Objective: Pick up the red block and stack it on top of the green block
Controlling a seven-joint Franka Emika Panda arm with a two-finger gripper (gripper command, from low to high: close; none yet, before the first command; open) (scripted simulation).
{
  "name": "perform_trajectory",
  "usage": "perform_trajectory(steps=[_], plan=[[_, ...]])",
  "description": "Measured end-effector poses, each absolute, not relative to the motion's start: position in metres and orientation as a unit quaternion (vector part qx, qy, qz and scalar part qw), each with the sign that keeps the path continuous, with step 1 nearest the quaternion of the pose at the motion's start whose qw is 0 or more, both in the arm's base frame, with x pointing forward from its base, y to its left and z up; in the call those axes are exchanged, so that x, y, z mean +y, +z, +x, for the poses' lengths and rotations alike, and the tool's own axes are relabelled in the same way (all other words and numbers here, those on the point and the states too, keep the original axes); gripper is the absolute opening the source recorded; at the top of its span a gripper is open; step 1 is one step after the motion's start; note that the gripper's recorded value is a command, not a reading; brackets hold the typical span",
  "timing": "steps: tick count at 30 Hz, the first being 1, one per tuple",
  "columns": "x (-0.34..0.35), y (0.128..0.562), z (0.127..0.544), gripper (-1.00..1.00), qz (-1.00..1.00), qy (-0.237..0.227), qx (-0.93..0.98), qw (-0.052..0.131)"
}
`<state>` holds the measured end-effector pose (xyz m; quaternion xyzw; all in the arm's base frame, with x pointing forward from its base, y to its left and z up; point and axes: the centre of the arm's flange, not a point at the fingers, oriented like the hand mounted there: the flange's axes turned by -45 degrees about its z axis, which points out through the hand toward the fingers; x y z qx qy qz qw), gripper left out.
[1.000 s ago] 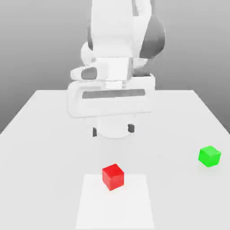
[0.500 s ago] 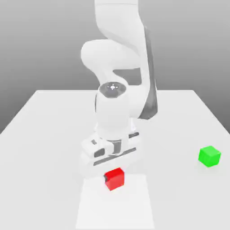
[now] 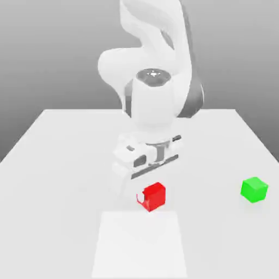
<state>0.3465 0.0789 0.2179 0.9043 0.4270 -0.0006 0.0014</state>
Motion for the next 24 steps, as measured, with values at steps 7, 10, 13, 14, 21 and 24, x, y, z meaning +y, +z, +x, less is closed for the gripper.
perform_trajectory(steps=[7, 10, 13, 14, 21, 24], plan=[[0.211, 0.231, 0.313, -1.0, 0.761, -0.001, 0.649, 0.002], [0.266, 0.237, 0.282, -1.0, 0.681, -0.001, 0.732, 0.001], [0.315, 0.243, 0.241, -1.0, 0.592, -0.001, 0.806, 0.001], [0.33, 0.245, 0.226, -1.0, 0.561, -0.001, 0.828, 0.0], [0.339, 0.185, 0.218, 1.0, 0.54, -0.001, 0.842, 0.001], [0.339, 0.185, 0.218, 1.0, 0.54, -0.001, 0.842, 0.001]])
